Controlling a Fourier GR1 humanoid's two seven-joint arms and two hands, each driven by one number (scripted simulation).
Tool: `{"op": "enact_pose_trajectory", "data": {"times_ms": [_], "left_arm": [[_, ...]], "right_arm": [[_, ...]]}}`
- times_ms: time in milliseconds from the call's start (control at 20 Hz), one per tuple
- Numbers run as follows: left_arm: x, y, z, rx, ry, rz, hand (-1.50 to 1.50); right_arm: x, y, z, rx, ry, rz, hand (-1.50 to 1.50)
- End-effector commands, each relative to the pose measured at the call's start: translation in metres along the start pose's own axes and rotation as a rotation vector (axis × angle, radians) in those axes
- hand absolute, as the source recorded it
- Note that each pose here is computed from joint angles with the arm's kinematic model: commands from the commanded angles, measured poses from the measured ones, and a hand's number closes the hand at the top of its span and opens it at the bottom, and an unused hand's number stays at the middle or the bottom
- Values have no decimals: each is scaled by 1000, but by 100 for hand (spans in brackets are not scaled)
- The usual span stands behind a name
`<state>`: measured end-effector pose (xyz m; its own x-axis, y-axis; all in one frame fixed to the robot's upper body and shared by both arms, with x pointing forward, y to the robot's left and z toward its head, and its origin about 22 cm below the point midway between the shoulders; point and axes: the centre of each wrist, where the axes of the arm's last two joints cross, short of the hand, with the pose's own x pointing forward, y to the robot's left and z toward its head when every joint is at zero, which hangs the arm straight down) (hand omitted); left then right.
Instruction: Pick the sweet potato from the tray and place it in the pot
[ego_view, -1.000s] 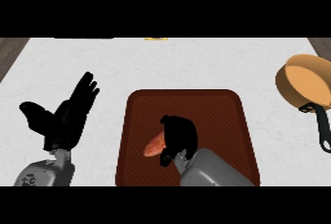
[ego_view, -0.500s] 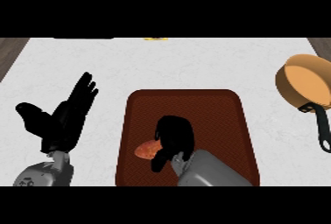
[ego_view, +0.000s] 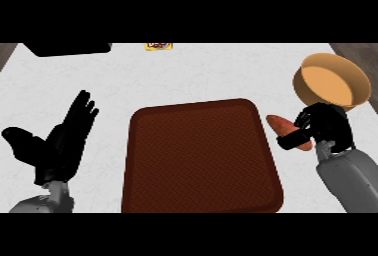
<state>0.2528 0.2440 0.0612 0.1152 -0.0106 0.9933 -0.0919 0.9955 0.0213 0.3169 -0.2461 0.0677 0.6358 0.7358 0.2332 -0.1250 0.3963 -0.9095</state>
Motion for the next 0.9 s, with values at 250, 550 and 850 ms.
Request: {"op": "enact_pose_trajectory", "data": {"times_ms": [250,550,850], "left_arm": [[-2,-7,6,-36,0,-9,0],[-1,-5,5,-38,1,7,0],[0,-18,-4,-87,-21,3,0]], "right_arm": [[-96,-157,2,-407,187,-49,150],[-98,-208,69,-564,52,-104,150],[-81,-267,117,-694,-106,-142,150]]}}
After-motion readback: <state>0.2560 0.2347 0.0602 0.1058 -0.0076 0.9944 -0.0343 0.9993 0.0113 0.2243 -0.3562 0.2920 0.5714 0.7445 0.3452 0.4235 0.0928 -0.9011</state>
